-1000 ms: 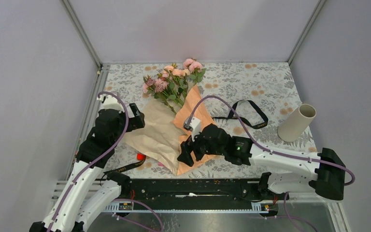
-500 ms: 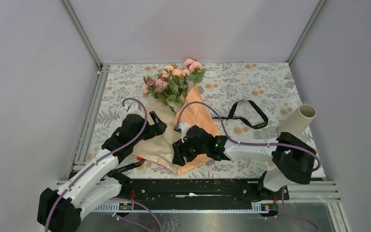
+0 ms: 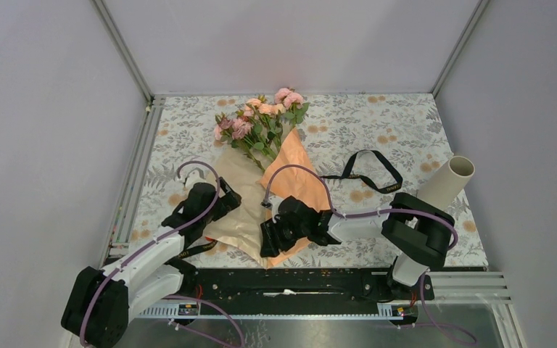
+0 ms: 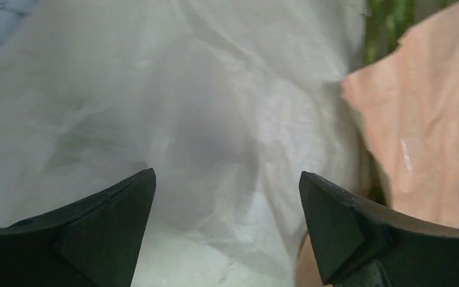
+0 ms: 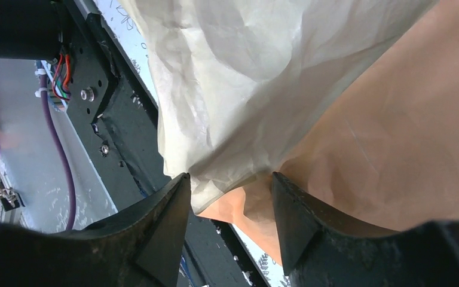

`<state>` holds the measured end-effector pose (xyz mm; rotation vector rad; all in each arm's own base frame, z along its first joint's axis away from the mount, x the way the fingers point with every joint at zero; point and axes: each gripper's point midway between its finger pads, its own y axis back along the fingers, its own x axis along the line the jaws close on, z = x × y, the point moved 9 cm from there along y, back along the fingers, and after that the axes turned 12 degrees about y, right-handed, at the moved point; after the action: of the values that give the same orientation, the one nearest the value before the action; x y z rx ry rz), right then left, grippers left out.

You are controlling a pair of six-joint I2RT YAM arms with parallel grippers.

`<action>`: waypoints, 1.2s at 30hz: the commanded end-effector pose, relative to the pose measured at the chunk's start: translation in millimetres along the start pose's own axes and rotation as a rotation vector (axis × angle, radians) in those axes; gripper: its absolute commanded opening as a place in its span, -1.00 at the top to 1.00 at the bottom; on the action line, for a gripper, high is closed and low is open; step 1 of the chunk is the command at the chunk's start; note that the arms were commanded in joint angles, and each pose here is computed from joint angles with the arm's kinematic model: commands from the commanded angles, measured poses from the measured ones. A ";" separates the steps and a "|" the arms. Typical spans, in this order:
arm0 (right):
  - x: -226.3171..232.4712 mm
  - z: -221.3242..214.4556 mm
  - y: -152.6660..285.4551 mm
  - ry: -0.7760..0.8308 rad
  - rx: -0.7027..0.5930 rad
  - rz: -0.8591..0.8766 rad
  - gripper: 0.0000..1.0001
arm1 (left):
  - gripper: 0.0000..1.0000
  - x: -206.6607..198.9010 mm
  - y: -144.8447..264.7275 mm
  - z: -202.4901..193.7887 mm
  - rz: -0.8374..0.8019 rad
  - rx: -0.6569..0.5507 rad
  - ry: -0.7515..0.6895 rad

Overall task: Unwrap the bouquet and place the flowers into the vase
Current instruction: Unfold the wrapping paper at the center of the board.

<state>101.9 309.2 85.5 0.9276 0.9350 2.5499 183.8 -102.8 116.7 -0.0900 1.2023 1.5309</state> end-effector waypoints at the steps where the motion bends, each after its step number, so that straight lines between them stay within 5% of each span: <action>1: 4.9 3.9 -0.7 -0.001 -0.034 0.049 -0.20 | -0.98 12.0 -4.2 3.0 0.017 -0.063 0.062; 10: 21.0 26.4 47.7 0.104 -0.107 -0.013 -0.53 | -0.98 -6.0 12.4 22.5 -0.002 -0.082 0.016; 16: 18.2 42.2 118.7 0.260 -0.143 -0.309 -0.88 | -0.98 -55.4 52.5 56.1 -0.086 -0.023 -0.163; 23: -9.3 40.0 159.0 0.412 -0.042 -0.683 -0.93 | -0.98 -104.2 99.3 89.1 -0.200 0.071 -0.354; 31: -23.9 56.6 125.8 0.492 0.021 -0.753 -0.78 | -0.98 -82.5 106.4 130.0 -0.050 -0.270 -0.332; 36: -32.6 65.9 96.9 0.554 0.116 -0.753 -0.66 | -0.98 -69.9 110.6 135.2 -0.062 -0.323 -0.278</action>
<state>149.2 233.7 164.6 -0.0492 1.2790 2.0975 194.6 -48.7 284.1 -0.0328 0.7967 1.5740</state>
